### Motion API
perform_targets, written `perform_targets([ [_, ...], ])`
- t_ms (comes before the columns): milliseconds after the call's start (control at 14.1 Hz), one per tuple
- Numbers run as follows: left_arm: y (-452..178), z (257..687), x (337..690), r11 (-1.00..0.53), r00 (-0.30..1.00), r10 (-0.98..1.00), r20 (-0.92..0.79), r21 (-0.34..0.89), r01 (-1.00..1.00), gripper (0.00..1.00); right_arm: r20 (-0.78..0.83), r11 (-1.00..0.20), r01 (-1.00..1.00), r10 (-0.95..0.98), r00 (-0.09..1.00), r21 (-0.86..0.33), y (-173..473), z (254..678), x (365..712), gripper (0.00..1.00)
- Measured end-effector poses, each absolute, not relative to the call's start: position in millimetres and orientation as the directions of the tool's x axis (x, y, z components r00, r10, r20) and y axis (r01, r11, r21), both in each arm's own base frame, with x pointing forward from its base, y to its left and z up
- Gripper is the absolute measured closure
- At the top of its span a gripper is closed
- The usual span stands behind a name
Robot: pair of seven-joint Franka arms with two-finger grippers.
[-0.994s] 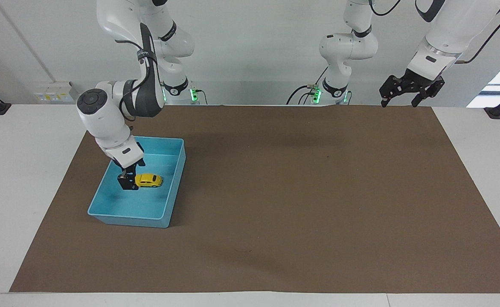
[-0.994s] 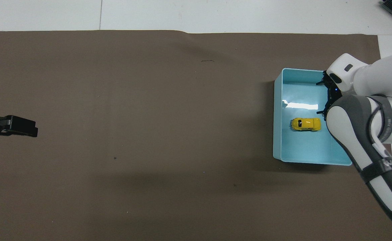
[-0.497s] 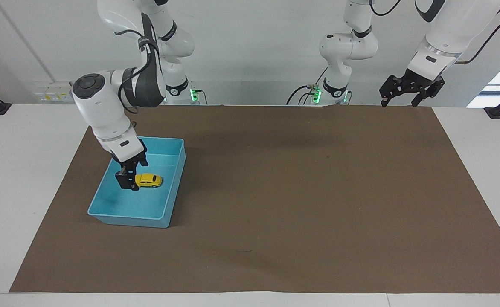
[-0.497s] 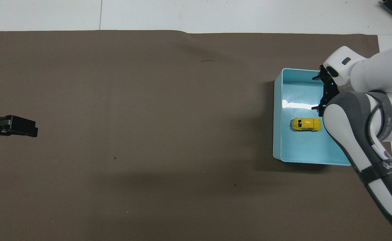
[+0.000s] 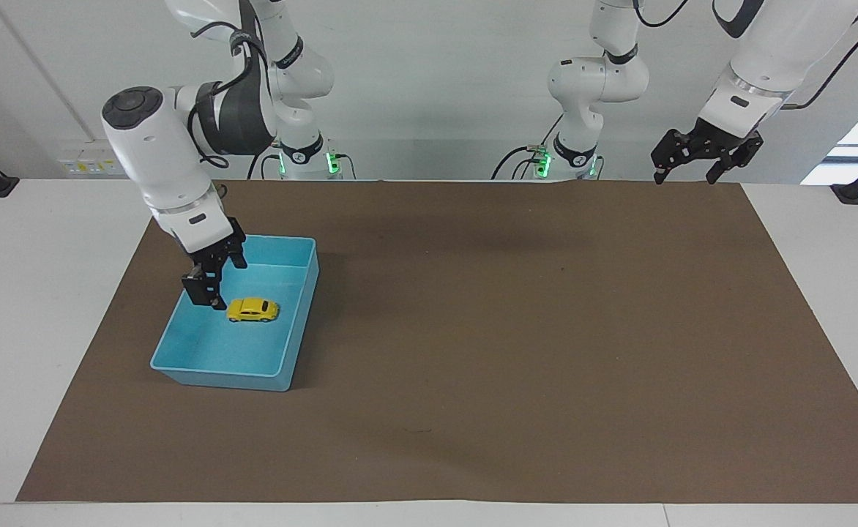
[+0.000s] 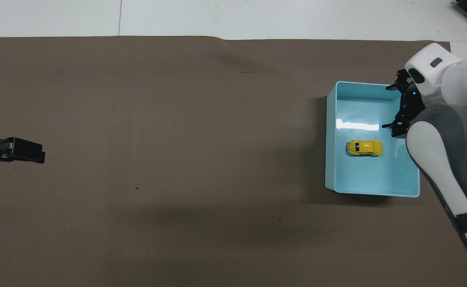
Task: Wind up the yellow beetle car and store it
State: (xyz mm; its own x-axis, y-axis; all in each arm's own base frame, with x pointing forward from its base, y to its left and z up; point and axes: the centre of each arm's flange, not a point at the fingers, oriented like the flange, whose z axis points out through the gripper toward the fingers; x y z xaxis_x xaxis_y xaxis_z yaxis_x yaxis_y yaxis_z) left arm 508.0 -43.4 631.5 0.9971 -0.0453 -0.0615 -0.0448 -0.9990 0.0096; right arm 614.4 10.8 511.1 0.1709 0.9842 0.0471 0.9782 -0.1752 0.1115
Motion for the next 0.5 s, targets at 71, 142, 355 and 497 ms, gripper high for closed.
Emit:
perform_targets([
  [71, -43, 631, 508, -0.999, 0.997, -0.045, -0.061, 0.010, -0.045, 0.00, 0.049, -0.200, 0.974, 0.979, 0.196, 0.108, 12, 520, 609, 0.00],
  [142, -43, 631, 508, -0.999, 0.997, -0.045, -0.062, 0.010, -0.045, 0.00, 0.050, -0.221, 0.969, 0.975, 0.217, 0.108, 14, 529, 604, 0.00],
  [355, -43, 631, 508, -0.999, 0.997, -0.045, -0.061, 0.010, -0.045, 0.00, 0.050, -0.279, 0.956, 0.960, 0.275, 0.093, 17, 540, 596, 0.00],
  [497, -43, 631, 508, -0.999, 0.997, -0.045, -0.061, 0.010, -0.045, 0.00, 0.051, -0.304, 0.948, 0.952, 0.300, 0.095, 17, 546, 593, 0.00],
])
